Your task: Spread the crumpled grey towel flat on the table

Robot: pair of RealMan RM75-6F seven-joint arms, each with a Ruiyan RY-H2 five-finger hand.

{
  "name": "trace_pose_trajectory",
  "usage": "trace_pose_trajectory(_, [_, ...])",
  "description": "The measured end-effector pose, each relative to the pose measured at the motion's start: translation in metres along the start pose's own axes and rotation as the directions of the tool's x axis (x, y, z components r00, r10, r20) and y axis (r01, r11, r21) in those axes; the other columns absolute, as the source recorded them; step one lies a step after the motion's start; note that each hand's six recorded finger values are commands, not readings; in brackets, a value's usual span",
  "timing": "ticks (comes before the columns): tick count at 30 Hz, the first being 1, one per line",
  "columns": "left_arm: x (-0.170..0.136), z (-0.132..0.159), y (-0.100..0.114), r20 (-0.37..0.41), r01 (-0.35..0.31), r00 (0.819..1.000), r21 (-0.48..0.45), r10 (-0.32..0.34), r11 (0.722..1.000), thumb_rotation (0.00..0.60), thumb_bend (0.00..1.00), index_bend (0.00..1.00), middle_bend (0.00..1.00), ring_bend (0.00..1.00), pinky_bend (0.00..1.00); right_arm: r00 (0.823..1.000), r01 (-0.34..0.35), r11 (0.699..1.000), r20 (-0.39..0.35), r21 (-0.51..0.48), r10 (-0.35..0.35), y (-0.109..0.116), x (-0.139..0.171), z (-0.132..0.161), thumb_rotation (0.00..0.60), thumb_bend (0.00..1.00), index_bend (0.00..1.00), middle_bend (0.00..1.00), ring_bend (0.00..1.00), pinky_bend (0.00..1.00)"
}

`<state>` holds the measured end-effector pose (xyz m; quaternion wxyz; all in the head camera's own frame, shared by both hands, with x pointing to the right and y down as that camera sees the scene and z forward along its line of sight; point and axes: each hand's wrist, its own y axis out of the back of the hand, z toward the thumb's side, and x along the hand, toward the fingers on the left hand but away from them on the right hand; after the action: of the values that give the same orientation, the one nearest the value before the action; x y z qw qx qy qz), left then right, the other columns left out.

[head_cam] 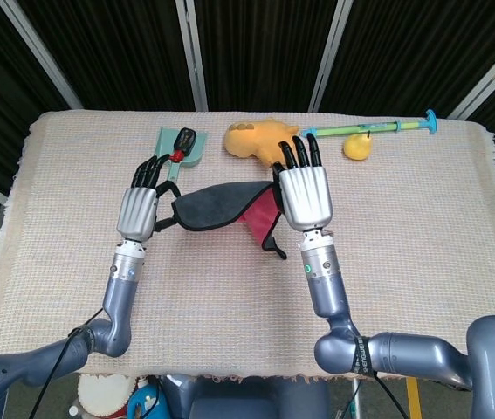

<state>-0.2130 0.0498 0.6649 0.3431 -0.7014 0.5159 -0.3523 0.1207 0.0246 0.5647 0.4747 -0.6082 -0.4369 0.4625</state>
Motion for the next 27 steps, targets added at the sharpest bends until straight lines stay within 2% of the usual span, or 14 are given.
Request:
trace_pose_trajectory(16, [0.021,0.027,0.012,0.000,-0.020,1.000,-0.024,0.020,1.000,0.600,0.44,0.53,0.06,0.00,0.07,0.998,0.034,0.999,0.063,-0.024,-0.032,0.010,-0.024,-0.039,0.600,0.55,0.66,0.22,0.12,0.07])
trace_pose_trajectory(27, [0.042,0.052,0.021,0.023,-0.049,0.998,-0.043,0.050,0.998,0.600,0.44,0.53,0.06,0.00,0.07,0.996,0.079,0.996,0.052,-0.049,-0.076,0.023,-0.046,-0.036,0.600,0.55,0.66,0.22,0.12,0.07])
